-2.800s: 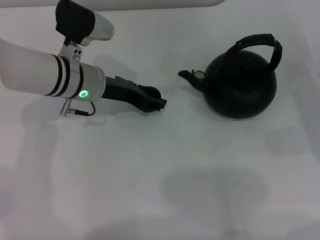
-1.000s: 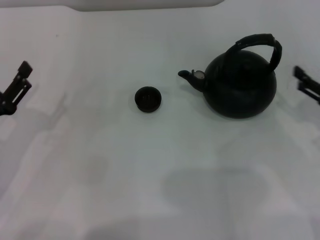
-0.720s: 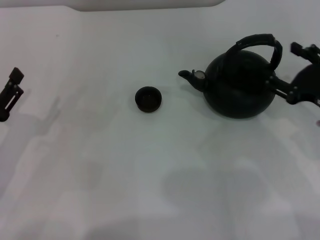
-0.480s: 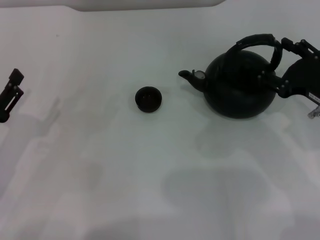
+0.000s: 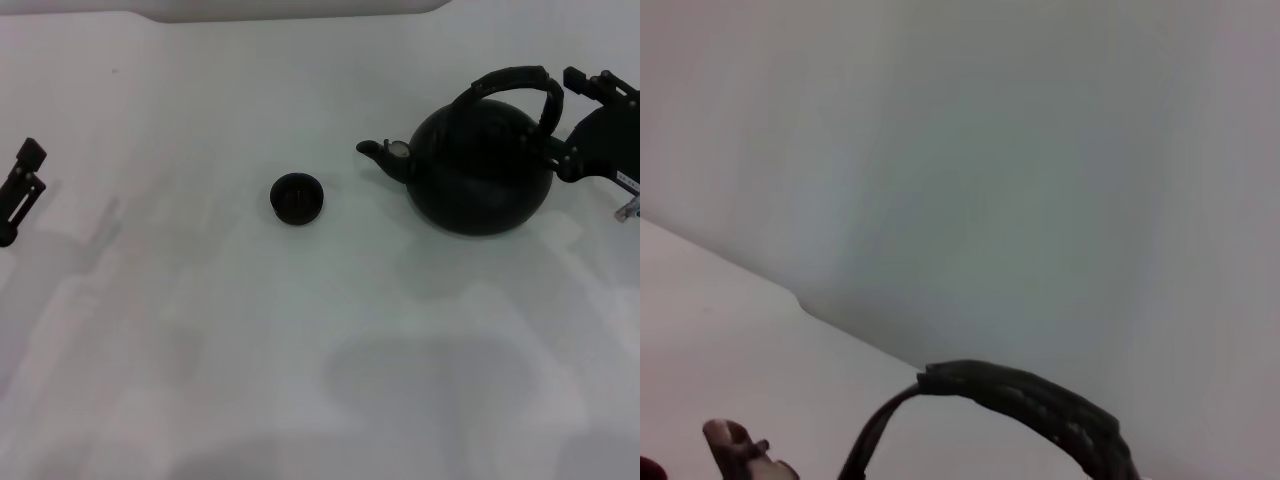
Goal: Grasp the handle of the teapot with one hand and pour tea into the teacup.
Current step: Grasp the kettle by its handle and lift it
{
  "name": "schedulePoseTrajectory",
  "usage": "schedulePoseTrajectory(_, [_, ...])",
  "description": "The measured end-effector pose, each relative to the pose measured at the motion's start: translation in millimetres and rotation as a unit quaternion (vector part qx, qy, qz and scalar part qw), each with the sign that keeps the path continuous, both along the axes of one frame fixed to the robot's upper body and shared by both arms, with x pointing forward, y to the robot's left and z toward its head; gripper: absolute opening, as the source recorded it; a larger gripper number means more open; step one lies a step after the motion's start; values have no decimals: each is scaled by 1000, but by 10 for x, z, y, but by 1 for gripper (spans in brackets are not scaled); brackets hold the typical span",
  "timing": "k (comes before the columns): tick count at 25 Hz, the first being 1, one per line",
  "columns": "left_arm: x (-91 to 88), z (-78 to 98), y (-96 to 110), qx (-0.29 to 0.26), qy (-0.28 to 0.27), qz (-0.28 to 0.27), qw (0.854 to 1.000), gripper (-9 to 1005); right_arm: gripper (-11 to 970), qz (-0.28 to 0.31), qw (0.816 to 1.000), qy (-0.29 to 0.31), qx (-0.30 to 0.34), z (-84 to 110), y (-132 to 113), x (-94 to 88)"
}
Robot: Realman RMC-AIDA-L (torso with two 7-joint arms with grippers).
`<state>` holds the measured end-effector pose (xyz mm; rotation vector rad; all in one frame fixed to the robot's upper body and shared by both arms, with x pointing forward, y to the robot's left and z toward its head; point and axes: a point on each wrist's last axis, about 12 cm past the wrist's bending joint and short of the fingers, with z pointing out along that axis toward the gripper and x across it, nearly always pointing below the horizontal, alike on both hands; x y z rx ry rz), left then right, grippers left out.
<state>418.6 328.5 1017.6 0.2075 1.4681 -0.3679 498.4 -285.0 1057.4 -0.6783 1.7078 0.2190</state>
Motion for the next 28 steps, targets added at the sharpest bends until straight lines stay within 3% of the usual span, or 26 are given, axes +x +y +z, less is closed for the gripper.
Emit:
schedulePoseTrajectory(3, [5, 2, 1, 1, -1, -1, 1000, 772, 828, -4, 1000, 2, -1, -14, -19, -3])
schedulePoseTrajectory(16, [40, 8, 3, 3, 0, -1, 1000, 770, 478, -14, 1000, 12, -4, -64, -11, 51])
schedulePoseTrajectory(28, [45, 10, 16, 3, -1, 3, 1000, 772, 386, -10, 1000, 6, -8, -71, -1, 83])
